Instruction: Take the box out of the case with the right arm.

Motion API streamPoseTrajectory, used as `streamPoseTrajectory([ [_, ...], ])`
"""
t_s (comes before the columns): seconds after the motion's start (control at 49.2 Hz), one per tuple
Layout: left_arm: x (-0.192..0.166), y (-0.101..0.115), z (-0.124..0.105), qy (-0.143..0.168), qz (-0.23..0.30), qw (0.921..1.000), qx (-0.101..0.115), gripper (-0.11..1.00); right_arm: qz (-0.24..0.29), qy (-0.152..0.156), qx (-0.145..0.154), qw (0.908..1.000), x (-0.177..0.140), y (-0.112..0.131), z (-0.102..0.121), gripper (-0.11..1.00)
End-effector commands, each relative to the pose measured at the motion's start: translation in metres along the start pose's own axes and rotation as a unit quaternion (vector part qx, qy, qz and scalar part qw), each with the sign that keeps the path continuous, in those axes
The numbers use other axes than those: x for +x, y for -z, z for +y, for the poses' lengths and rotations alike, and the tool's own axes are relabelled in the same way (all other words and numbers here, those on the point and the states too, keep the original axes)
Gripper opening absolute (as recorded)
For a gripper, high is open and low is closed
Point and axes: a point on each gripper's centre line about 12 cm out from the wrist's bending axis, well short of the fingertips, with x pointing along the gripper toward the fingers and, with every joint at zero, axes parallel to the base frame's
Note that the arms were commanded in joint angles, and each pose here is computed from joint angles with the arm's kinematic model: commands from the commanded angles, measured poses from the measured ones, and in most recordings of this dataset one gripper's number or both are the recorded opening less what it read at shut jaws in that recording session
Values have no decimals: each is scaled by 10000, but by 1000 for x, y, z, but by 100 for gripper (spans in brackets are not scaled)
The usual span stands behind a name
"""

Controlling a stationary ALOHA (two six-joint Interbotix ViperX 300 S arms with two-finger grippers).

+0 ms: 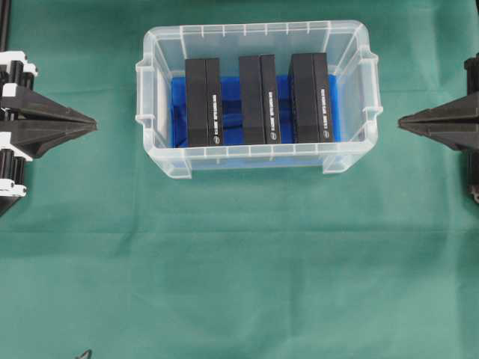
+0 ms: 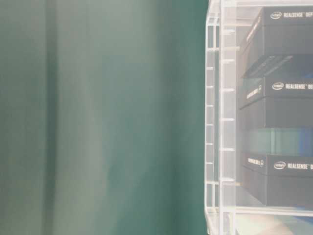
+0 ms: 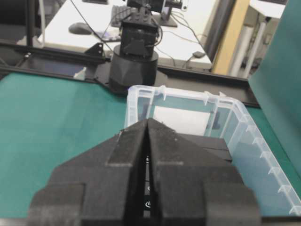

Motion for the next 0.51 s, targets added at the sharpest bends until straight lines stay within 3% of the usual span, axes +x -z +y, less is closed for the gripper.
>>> streamPoseTrajectory([
  [0.0,2,-10,-1,38,-61,9999,126,0,-61,-5,46,10000,2,-5,0,0],
  [0.223,1,-13,-1,33,38,9999,96,0,598,-3,69,9982,5,-5,0,0],
  [0.487,1,-50,-1,32,-191,9998,-41,0,337,-1,100,9994,9,-49,0,0],
])
